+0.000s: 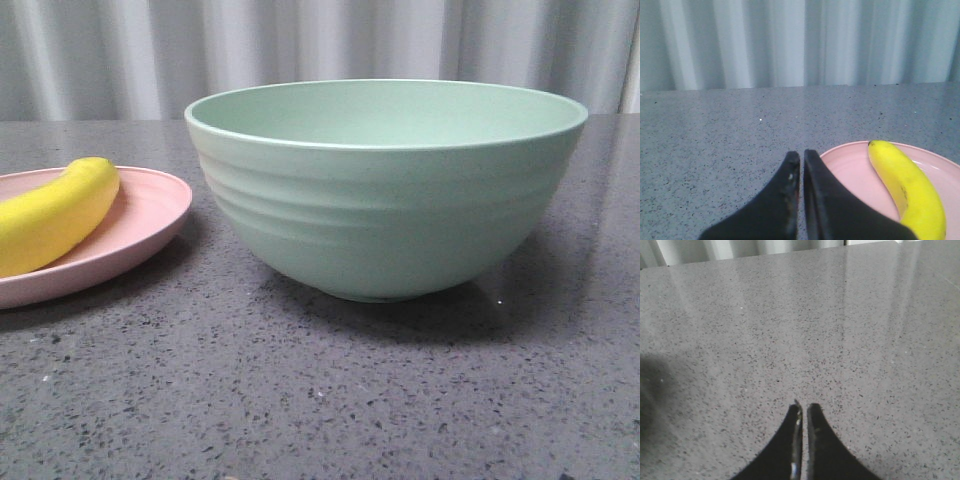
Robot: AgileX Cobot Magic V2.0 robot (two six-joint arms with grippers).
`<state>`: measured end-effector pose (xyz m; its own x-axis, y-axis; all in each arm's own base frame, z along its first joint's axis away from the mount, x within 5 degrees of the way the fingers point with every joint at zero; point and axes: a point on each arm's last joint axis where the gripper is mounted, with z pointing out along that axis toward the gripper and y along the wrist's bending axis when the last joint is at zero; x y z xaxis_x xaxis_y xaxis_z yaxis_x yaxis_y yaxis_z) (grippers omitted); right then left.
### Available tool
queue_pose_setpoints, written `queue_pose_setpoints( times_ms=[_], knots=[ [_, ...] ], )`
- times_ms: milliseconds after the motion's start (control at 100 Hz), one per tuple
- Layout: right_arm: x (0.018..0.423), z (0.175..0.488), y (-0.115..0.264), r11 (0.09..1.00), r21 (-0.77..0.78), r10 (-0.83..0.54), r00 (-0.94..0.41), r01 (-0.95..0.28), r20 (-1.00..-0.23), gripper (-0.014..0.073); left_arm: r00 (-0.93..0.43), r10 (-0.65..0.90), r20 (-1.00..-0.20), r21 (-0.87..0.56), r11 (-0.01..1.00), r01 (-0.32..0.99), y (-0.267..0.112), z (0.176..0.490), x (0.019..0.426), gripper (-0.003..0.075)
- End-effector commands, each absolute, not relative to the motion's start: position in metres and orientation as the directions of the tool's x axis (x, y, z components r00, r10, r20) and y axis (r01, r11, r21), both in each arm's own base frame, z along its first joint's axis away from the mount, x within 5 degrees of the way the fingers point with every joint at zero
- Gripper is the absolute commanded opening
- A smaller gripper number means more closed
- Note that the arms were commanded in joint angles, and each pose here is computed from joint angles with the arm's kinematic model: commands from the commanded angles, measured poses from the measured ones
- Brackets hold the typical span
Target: Transfer banana from pink plate to green bowl
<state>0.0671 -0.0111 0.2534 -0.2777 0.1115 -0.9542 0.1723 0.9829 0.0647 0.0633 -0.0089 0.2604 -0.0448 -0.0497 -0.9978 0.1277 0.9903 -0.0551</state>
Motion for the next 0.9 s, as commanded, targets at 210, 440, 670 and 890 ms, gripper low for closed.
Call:
queue_pose_setpoints(
  times_ms=[210, 440, 670, 890],
  knots=[
    [0.07, 0.293, -0.01, 0.981, 0.12, 0.142, -0.141, 0.155, -0.98, -0.0064, 0.028, -0.075, -0.997, -0.072, 0.991, 0.109, -0.009, 0.282, 0.084, 0.0009],
    [0.082, 0.31, -0.009, 0.974, 0.155, 0.198, -0.293, 0.164, -0.935, -0.0062, -0.03, -0.115, -0.993, -0.117, 0.987, 0.112, -0.01, 0.286, 0.09, 0.0405],
    [0.108, 0.329, -0.002, 0.985, 0.161, 0.171, -0.459, 0.063, -0.872, 0.0085, -0.123, -0.13, -0.984, -0.145, 0.982, 0.123, -0.014, 0.307, 0.104, 0.0421],
    [0.125, 0.331, 0.009, 0.971, 0.238, 0.198, -0.51, -0.014, -0.837, 0.0371, -0.229, -0.065, -0.971, -0.114, 0.971, 0.208, -0.028, 0.319, 0.125, 0.0421]
  ],
)
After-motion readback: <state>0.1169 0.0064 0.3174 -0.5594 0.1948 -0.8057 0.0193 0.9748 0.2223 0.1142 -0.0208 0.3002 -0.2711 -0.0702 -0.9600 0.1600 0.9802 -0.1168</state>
